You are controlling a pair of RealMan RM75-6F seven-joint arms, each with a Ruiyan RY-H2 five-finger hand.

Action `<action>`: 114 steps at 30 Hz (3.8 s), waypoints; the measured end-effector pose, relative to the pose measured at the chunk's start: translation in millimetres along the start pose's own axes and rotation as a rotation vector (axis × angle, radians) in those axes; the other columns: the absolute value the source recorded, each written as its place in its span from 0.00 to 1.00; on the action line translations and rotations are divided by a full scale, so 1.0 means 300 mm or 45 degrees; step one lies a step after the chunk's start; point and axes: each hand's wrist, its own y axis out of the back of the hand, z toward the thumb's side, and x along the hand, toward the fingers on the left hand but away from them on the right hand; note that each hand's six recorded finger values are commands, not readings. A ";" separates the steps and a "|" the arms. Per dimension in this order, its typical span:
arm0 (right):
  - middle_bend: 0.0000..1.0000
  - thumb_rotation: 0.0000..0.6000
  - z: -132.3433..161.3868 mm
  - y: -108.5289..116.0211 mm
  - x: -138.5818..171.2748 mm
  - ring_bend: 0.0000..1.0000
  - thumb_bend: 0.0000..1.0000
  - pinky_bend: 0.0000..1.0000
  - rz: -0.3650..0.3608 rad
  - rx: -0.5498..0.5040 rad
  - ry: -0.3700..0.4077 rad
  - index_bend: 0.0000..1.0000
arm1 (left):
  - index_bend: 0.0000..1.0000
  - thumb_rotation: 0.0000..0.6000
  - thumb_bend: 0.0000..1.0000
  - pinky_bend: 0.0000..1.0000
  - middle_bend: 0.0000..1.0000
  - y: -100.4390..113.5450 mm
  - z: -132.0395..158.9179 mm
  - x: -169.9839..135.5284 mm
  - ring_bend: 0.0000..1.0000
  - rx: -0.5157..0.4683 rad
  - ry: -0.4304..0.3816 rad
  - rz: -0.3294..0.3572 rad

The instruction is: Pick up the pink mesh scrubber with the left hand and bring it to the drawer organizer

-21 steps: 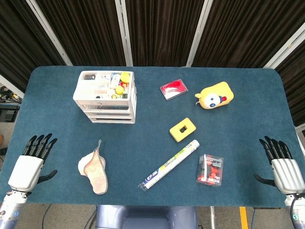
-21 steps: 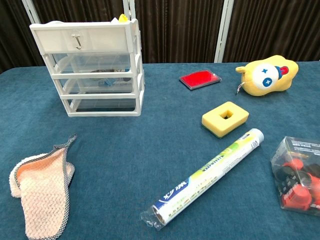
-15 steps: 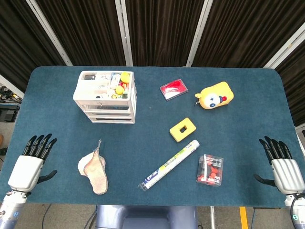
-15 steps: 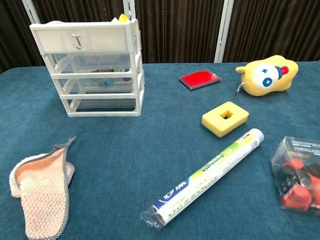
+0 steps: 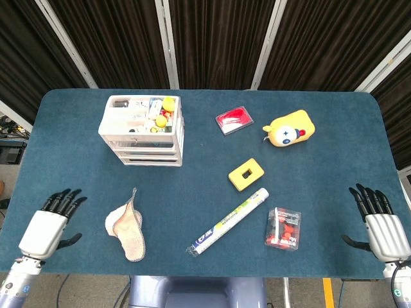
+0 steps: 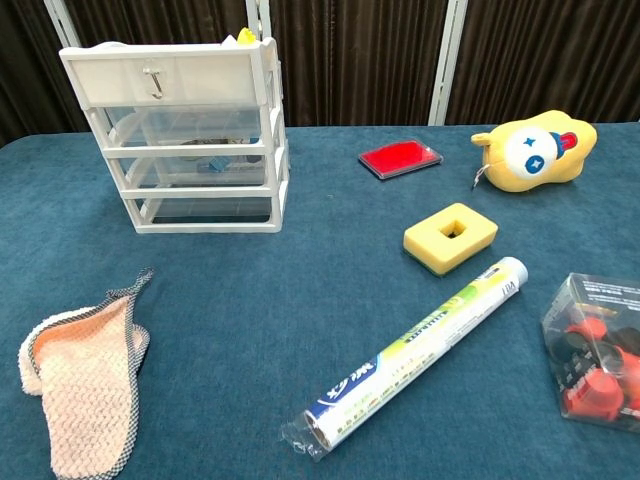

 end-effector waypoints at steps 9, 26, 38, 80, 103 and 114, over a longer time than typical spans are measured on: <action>0.00 1.00 -0.006 0.002 0.001 0.00 0.00 0.00 0.005 -0.004 -0.008 0.00 | 0.35 1.00 0.12 0.26 0.20 -0.111 0.105 0.045 0.18 0.084 -0.133 -0.201; 0.00 1.00 -0.011 0.001 0.002 0.00 0.00 0.00 0.012 -0.016 -0.017 0.00 | 0.68 1.00 0.40 0.41 0.47 -0.272 0.313 0.150 0.38 0.155 -0.252 -0.268; 0.00 1.00 -0.014 0.002 0.001 0.00 0.00 0.00 0.015 -0.028 -0.023 0.00 | 0.90 1.00 0.59 0.56 0.71 -0.230 0.344 0.201 0.61 0.365 -0.356 -0.035; 0.00 1.00 -0.014 0.003 -0.004 0.00 0.00 0.00 0.011 -0.033 -0.028 0.00 | 0.91 1.00 0.58 0.56 0.72 0.153 0.339 0.484 0.61 0.469 -0.507 0.557; 0.00 1.00 -0.014 0.003 -0.004 0.00 0.00 0.00 0.012 -0.035 -0.028 0.00 | 0.91 1.00 0.58 0.56 0.72 0.145 0.321 0.472 0.61 0.443 -0.466 0.563; 0.00 1.00 -0.014 0.004 -0.004 0.00 0.00 0.00 0.010 -0.036 -0.029 0.00 | 0.91 1.00 0.58 0.56 0.72 0.149 0.326 0.469 0.61 0.424 -0.469 0.575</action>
